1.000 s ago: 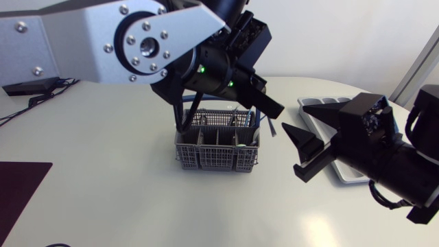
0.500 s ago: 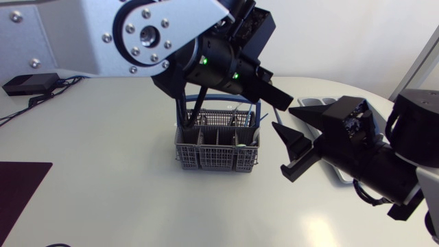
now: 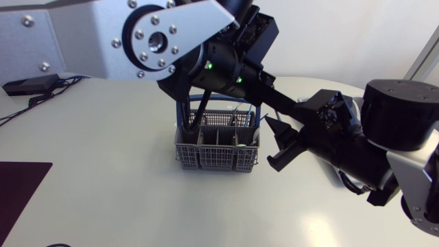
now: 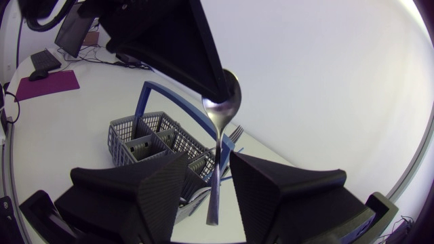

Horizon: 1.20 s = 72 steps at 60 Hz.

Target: Sort the cutlery from the basket into the organizer compartments.

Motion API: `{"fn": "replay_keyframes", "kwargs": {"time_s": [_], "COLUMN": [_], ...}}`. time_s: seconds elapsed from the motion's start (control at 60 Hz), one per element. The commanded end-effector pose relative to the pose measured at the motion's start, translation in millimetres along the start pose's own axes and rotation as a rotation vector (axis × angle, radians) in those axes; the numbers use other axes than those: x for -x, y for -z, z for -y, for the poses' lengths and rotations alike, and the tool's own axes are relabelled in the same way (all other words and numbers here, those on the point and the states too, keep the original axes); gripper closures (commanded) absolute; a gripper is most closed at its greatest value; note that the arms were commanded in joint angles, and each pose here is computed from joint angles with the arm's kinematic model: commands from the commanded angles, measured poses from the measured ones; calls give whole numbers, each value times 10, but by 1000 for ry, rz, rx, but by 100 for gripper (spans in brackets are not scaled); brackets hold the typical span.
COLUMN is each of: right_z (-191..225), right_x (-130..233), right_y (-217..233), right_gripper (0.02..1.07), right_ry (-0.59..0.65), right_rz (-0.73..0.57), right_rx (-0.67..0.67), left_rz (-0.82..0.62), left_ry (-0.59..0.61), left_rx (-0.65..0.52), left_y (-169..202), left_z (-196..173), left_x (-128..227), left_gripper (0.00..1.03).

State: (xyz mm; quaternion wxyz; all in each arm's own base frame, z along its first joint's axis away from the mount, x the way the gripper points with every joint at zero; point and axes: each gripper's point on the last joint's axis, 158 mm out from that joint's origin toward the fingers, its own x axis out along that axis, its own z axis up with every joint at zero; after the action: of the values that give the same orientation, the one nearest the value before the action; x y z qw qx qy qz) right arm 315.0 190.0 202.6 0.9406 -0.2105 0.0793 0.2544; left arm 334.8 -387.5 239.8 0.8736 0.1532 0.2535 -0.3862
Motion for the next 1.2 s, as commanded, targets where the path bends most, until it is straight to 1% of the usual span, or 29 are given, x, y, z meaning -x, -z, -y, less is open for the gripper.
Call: {"fn": "replay_keyframes", "kwargs": {"time_s": [0.0, 0.05, 0.117, 0.167, 0.217, 0.25, 0.383, 0.433, 0.5, 0.683, 0.783, 0.817, 0.85, 0.883, 0.9, 0.933, 0.95, 0.967, 1.0, 1.033, 1.05, 1.083, 1.1, 1.133, 1.183], "right_z": [38, 48, 44, 42, 44, 42, 37, 25, 2, -30, -47, -62, -60, -63, -67, -82, -93, -101, -92, -91, -84, -70, -61, -30, -8], "right_x": [-39, -50, -62, -62, -62, -62, -68, -74, -83, -83, -70, -70, -63, -57, -51, -41, -31, -28, -19, -11, -3, 10, 15, 33, 61], "right_y": [-142, -146, -140, -136, -140, -136, -124, -110, -82, -28, -10, -3, -4, -3, 1, 5, 6, 11, 23, 38, 46, 67, 81, 95, 137], "right_gripper": [65, 66, 71, 72, 80, 81, 94, 98, 100, 100, 101, 101, 101, 101, 101, 101, 101, 101, 101, 101, 101, 101, 101, 101, 101], "right_ry": [17, 21, 19, 19, 19, 18, 16, 13, 5, -8, -18, -25, -25, -27, -30, -39, -46, -51, -53, -58, -60, -64, -65, -68, -79], "right_rz": [25, 24, 19, 18, 18, 17, 11, 6, -3, -21, -28, -31, -32, -33, -35, -38, -39, -41, -45, -47, -49, -53, -56, -57, -68], "right_rx": [4, 6, 8, 8, 10, 10, 12, 17, 19, 23, 24, 25, 25, 25, 26, 26, 26, 26, 23, 22, 21, 18, 14, 9, 1], "left_rz": [-5, -5, -8, -12, -15, -17, -20, -20, -20, -13, -11, -10, -6, -5, 0, 8, 21, 26, 42, 57, 63, 77, 79, 99, 123], "left_ry": [13, 12, 12, 12, 14, 14, 16, 18, 19, 28, 43, 47, 53, 55, 53, 53, 48, 45, 38, 27, 20, 13, 12, -5, -24], "left_rx": [24, 25, 25, 25, 24, 24, 22, 21, 21, 19, 21, 21, 21, 18, 17, 12, 17, 17, 20, 26, 29, 29, 30, 32, 45], "left_y": [11, 11, 23, 40, 50, 56, 65, 65, 64, 36, 30, 22, 8, 3, -14, -43, -92, -108, -159, -209, -228, -270, -274, -330, -389], "left_z": [49, 41, 42, 44, 53, 54, 71, 79, 87, 130, 169, 182, 193, 195, 186, 183, 146, 129, 84, 16, -26, -70, -78, -174, -287], "left_x": [-70, -71, -79, -93, -105, -111, -122, -121, -121, -106, -98, -95, -89, -83, -70, -47, -11, 3, 47, 83, 103, 141, 147, 205, 276], "left_gripper": [100, 100, 100, 100, 100, 100, 100, 100, 100, 100, 97, 92, 83, 72, 63, 54, 45, 42, 31, 24, 19, 13, 12, 7, 6]}}
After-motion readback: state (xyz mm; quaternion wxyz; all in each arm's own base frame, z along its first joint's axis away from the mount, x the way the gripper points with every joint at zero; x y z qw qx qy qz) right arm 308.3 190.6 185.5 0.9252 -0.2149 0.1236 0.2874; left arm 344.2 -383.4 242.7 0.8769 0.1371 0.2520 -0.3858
